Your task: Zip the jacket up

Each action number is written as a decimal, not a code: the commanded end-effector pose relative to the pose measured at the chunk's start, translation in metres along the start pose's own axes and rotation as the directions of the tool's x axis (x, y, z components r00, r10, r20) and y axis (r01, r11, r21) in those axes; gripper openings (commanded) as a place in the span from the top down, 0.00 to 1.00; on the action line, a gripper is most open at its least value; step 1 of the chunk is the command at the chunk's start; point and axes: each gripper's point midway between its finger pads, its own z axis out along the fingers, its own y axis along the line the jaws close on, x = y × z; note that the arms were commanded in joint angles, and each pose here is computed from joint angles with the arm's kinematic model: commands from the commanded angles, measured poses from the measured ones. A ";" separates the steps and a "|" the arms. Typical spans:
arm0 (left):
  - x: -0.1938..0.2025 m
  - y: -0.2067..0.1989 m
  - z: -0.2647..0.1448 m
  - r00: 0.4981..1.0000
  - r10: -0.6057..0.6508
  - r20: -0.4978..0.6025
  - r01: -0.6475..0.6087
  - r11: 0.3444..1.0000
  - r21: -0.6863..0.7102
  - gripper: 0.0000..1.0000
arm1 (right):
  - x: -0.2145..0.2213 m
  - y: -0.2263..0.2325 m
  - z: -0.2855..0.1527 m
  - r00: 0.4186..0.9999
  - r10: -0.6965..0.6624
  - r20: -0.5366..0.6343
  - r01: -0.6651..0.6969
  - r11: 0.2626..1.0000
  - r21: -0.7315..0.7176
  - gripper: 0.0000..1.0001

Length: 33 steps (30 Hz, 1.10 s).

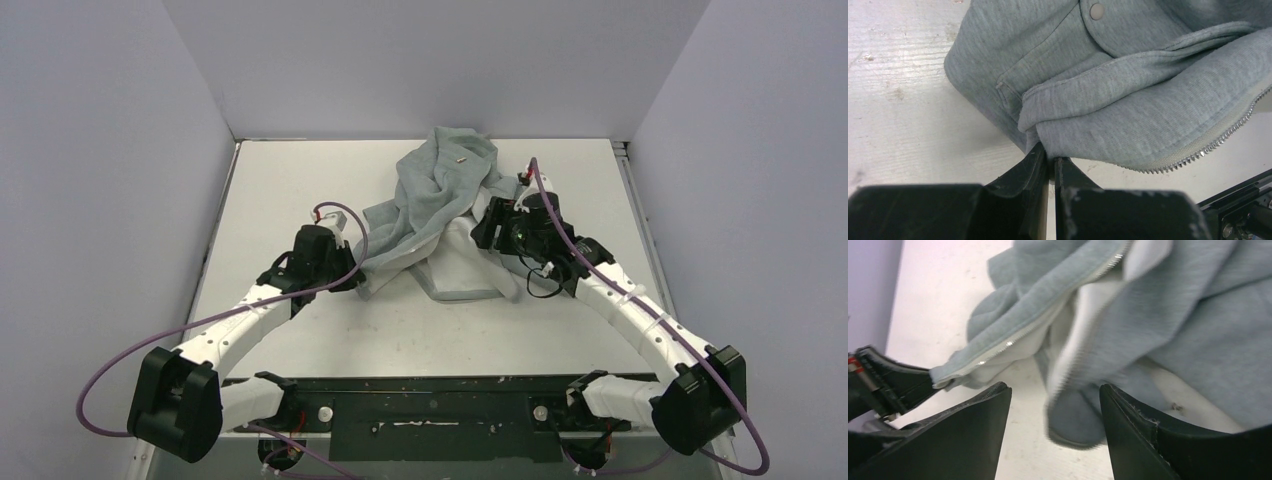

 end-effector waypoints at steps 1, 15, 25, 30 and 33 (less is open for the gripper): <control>-0.014 -0.009 0.004 0.999 -0.003 0.041 0.002 0.999 0.040 1.00 | 0.014 -0.031 -0.006 0.999 -0.029 -0.020 0.031 0.996 0.083 0.34; -0.012 -0.010 0.007 0.999 -0.014 0.033 0.013 0.999 0.046 1.00 | 0.017 -0.021 -0.001 1.000 0.011 -0.015 -0.011 0.999 -0.041 0.44; -0.028 -0.017 0.005 0.998 -0.009 0.059 0.006 0.999 0.053 1.00 | 0.014 -0.079 -0.037 0.999 0.016 0.040 -0.025 0.969 0.247 0.43; -0.031 -0.019 0.004 0.998 -0.007 0.063 0.003 0.998 0.057 1.00 | 0.034 -0.125 -0.042 0.990 0.122 0.063 -0.137 0.901 0.412 0.48; -0.030 -0.020 0.003 0.998 -0.007 0.059 0.003 0.998 0.060 1.00 | 0.045 -0.142 -0.039 0.980 0.191 0.060 -0.197 0.876 0.441 0.50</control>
